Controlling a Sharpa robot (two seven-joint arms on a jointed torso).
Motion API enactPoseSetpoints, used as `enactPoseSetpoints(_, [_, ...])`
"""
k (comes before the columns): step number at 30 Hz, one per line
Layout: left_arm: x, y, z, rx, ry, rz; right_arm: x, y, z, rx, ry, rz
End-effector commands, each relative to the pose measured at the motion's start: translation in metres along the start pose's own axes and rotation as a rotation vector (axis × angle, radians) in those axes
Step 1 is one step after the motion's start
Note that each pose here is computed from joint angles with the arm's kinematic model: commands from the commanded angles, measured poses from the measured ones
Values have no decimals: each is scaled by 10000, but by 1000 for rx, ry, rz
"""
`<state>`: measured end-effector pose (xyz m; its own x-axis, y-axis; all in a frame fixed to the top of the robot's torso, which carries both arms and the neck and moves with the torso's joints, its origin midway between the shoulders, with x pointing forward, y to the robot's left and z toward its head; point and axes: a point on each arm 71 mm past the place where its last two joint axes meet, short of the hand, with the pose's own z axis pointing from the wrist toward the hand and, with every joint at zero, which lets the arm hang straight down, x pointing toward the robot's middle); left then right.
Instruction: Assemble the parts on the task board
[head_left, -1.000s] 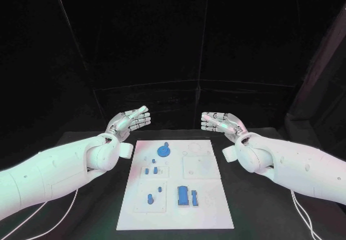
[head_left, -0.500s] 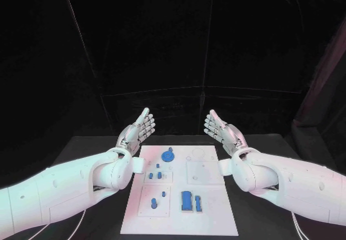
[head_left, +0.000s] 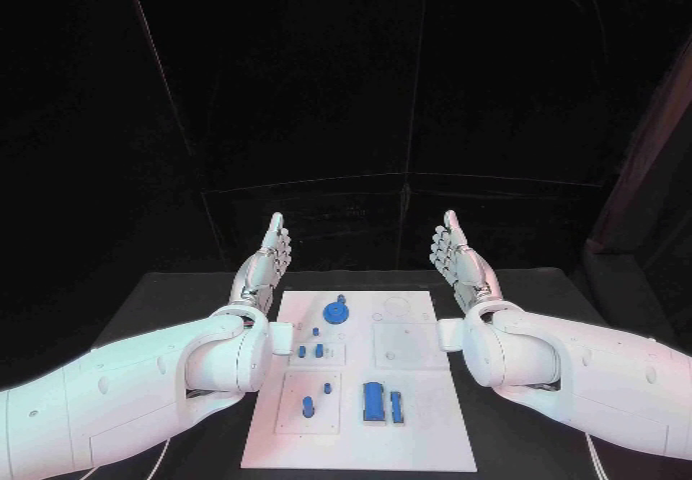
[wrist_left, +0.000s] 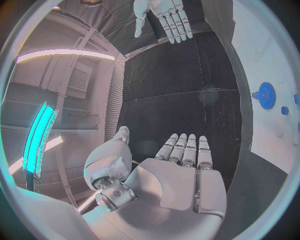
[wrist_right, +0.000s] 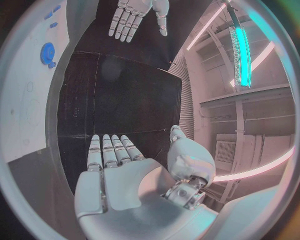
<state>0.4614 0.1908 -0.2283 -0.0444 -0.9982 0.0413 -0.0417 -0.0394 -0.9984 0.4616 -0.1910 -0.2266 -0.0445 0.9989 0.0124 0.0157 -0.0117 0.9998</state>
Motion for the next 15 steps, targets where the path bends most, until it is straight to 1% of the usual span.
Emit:
enactPoseSetpoints(1, [-15, -42, 1, 40, -28, 31, -14, 24, 1, -15, -27, -2])
enactPoseSetpoints(15, [-15, -42, 1, 40, -28, 31, -14, 24, 1, -15, -27, -2])
